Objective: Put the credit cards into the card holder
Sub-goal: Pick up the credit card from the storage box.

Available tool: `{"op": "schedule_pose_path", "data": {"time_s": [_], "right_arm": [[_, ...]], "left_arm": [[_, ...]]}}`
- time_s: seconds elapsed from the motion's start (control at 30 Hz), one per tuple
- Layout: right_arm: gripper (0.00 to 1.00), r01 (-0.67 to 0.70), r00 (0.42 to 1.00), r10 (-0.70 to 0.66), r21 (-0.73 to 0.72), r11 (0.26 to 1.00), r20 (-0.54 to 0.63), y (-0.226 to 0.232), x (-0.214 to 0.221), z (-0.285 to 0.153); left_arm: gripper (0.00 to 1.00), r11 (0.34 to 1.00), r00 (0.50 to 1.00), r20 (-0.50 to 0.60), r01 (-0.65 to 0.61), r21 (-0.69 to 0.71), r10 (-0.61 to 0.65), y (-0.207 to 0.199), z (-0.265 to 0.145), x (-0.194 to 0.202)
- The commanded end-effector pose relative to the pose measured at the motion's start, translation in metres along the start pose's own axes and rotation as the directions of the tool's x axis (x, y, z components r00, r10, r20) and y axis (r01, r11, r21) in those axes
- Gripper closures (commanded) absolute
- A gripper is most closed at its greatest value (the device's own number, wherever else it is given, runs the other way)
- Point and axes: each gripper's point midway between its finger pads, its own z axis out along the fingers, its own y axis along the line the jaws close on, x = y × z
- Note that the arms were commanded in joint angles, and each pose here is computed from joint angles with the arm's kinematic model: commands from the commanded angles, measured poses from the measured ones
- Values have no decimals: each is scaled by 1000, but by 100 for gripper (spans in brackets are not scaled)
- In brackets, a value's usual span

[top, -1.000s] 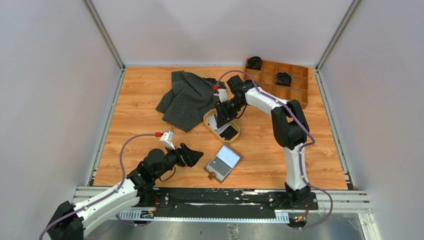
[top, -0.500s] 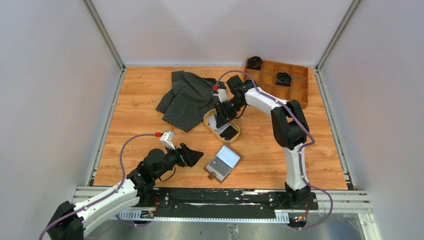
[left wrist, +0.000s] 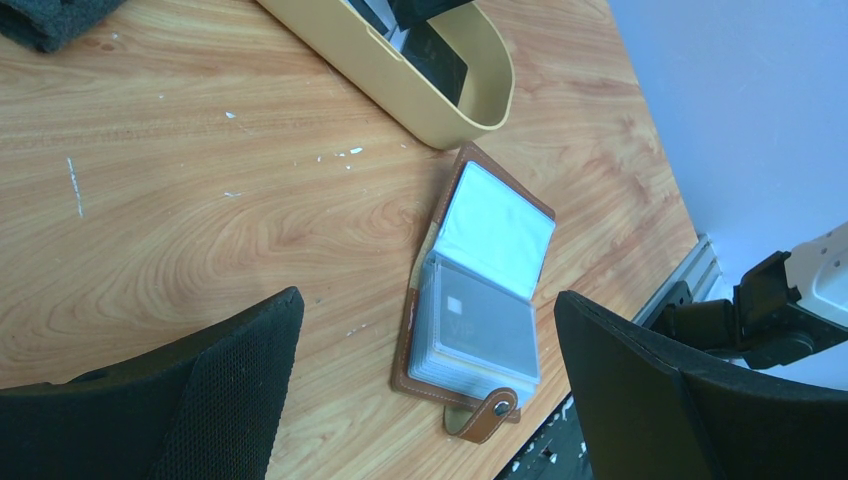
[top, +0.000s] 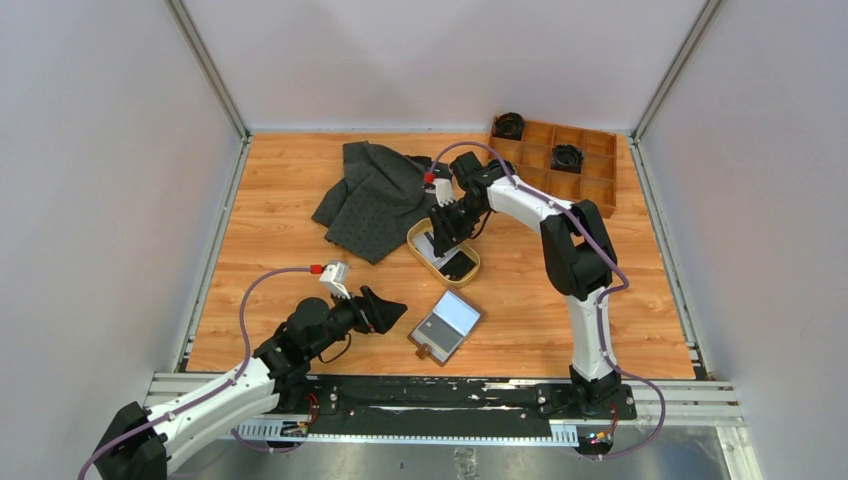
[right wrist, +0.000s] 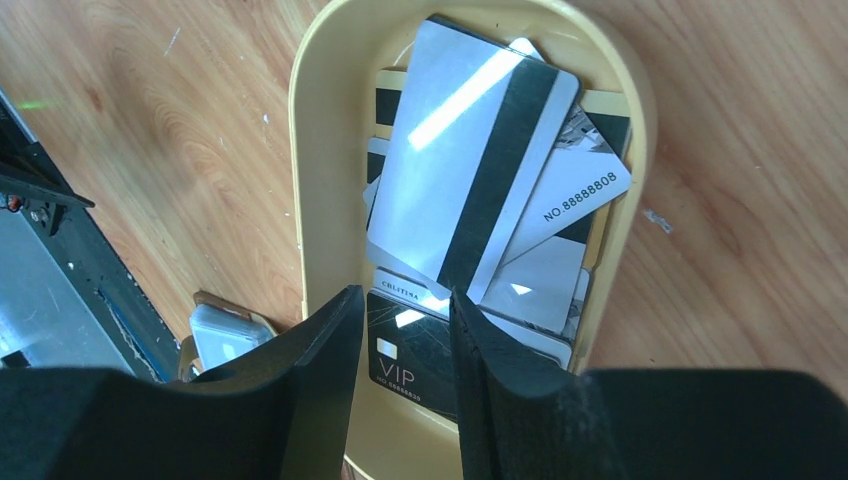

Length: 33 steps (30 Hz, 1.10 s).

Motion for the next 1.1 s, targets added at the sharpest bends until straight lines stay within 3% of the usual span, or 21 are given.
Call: {"op": "schedule_pose_path", "data": {"time_s": [0.0,0.5,0.83,1.07], "right_arm": [[59,41,999,-41,43,998,8,7,-4,-8],[55,51,998,-46,144,988,-39,-17,-2,7],[51,51,996,-42,117,992,-84,-13,8,24],[55,55,997,-53,32,998,-54,10,2,19]], "left_arm": [[0,1000,1000,6,-3,-26,3,8,0,1],[0,999,1000,-15,-2,-48,1,18,-1,12],[0,999,1000,-16,-4,-48,3,18,-1,11],[0,999,1000,-15,-6,-47,5,17,-1,11]]}}
